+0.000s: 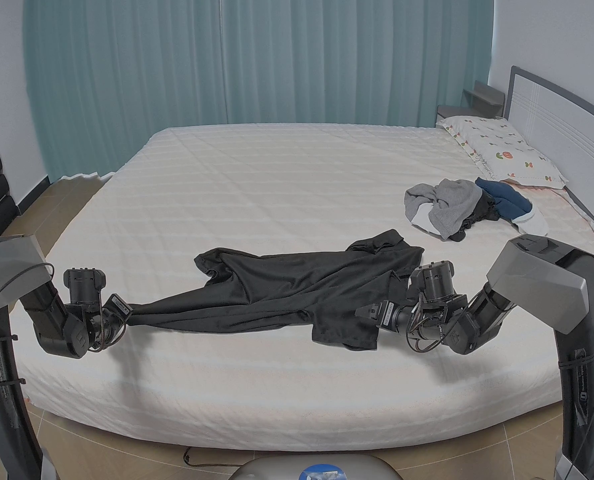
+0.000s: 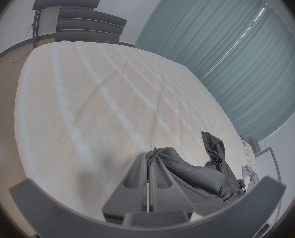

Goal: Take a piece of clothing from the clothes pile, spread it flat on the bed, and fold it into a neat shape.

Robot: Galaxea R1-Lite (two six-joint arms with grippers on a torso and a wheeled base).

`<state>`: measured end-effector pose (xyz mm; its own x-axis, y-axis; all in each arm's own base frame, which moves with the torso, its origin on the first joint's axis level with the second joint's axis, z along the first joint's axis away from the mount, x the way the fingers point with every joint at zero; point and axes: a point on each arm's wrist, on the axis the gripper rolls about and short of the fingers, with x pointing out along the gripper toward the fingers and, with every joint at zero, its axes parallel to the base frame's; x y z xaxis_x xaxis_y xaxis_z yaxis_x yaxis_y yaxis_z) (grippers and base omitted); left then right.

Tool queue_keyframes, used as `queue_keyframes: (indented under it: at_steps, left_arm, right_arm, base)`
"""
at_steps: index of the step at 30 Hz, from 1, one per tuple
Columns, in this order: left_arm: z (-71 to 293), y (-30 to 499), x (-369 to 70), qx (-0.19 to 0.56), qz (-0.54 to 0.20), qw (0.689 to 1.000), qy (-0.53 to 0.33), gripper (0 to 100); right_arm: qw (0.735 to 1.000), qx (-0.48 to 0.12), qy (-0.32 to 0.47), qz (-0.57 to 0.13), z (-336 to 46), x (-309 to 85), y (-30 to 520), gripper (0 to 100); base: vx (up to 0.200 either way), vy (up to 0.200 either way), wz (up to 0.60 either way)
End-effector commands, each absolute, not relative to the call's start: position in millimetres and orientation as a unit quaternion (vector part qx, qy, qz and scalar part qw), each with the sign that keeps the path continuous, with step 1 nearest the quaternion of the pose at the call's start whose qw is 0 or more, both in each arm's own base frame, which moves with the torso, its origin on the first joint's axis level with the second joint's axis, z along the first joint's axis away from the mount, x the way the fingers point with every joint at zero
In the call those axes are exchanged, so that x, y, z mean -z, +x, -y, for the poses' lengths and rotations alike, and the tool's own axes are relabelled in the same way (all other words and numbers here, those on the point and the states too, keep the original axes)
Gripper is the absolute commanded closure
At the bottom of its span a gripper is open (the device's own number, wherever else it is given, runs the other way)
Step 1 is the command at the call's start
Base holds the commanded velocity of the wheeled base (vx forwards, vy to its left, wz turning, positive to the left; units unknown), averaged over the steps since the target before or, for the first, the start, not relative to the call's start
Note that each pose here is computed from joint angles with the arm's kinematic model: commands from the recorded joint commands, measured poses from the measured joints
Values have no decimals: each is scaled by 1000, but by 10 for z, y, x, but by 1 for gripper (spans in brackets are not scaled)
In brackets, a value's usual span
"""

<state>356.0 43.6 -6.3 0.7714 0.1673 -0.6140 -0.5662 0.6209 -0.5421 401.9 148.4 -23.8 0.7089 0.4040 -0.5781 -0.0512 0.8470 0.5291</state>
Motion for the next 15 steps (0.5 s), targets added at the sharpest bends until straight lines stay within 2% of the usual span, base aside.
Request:
queue_keyframes:
  at_steps: [1, 8, 9, 15]
  left_arm:
    - [-453, 3580, 107, -216, -265, 859, -380, 100]
    - [-457, 3565, 117, -218, -267, 859, -379, 100]
    - [-451, 3558, 122, -218, -269, 858, -379, 100]
    - [-438, 3541, 113, -217, -271, 858, -378, 100]
  right_arm:
    - [890, -136, 242, -362, -1560, 248, 3994, 0]
    - [889, -149, 239, -361, -1674, 234, 3978, 0]
    - [889, -149, 239, -361, -1676, 236, 3983, 100]
    - [890, -144, 233, -365, -1665, 249, 3961, 100]
  base:
    - [0, 0, 0]
    - [0, 0, 0]
    - [0, 0, 0]
    - [0, 0, 0]
